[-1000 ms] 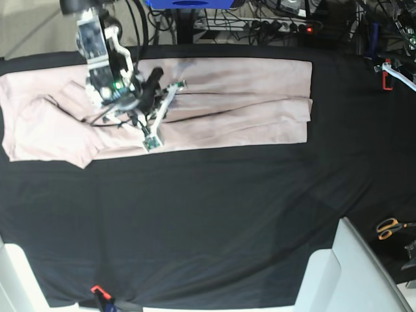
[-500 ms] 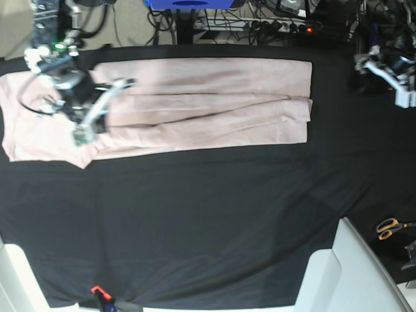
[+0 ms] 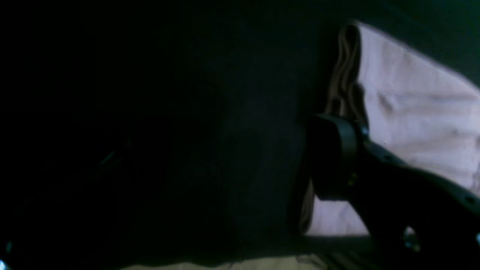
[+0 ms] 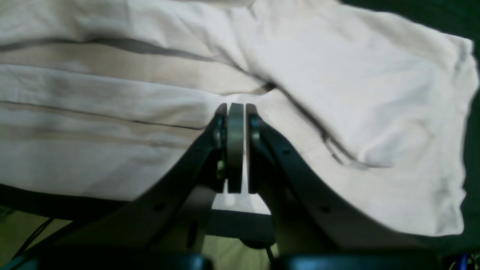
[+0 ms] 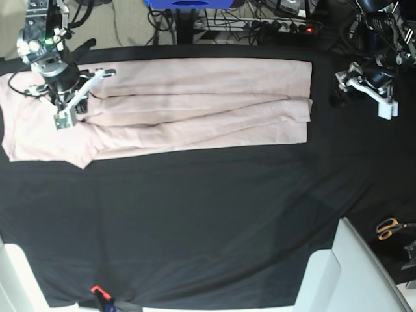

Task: Fold the T-shirt properly
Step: 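Move right gripper to the strip end, left gripper to the opposite end, then close the left gripper on the opposite end of the pink strip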

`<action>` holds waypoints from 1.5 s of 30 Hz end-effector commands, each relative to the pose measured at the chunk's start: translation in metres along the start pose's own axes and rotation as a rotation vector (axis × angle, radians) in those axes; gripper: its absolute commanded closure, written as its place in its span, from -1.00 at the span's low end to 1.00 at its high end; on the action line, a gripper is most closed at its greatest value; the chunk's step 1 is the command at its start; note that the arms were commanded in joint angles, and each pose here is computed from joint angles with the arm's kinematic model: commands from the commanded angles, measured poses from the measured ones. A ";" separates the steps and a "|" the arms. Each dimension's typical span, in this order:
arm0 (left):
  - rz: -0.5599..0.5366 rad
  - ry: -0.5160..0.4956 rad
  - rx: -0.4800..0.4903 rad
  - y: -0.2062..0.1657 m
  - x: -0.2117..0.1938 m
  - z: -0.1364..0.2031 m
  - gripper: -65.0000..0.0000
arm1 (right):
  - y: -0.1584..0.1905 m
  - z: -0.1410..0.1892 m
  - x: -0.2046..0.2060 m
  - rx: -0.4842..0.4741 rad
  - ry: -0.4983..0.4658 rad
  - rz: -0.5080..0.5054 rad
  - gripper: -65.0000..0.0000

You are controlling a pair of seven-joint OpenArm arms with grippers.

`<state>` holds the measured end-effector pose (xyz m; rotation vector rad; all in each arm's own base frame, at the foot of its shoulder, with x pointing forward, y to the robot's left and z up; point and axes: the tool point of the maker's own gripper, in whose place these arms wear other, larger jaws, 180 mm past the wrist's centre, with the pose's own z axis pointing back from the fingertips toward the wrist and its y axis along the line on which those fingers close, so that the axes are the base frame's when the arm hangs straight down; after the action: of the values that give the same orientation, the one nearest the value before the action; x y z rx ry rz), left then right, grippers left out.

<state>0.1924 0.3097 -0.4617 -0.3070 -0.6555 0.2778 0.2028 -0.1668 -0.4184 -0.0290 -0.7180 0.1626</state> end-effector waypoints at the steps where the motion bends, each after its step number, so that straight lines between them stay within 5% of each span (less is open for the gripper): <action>1: -0.022 -0.038 -0.012 -0.002 0.014 0.004 -0.67 | -0.003 -0.001 0.005 -0.005 -0.019 0.003 0.98; 11: -0.063 -0.050 -0.027 -0.012 0.022 0.005 -0.67 | 0.000 -0.013 -0.018 0.008 0.008 -0.019 0.98; 20: -0.221 -0.006 -0.192 -0.092 0.018 -0.023 -0.65 | 0.001 -0.018 -0.026 0.013 0.030 -0.025 0.98; 36: -0.053 0.074 -0.188 -0.070 -0.017 -0.050 -0.65 | -0.002 -0.016 -0.025 0.006 0.026 -0.024 0.98; 45: -0.134 0.246 -0.209 -0.084 -0.072 -0.060 -0.63 | -0.003 -0.016 -0.023 0.004 0.022 -0.024 0.98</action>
<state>0.2333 0.2006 -0.4849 -0.5359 -0.6743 0.1005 0.1884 -0.1701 -0.4555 -0.0093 -0.6514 0.1369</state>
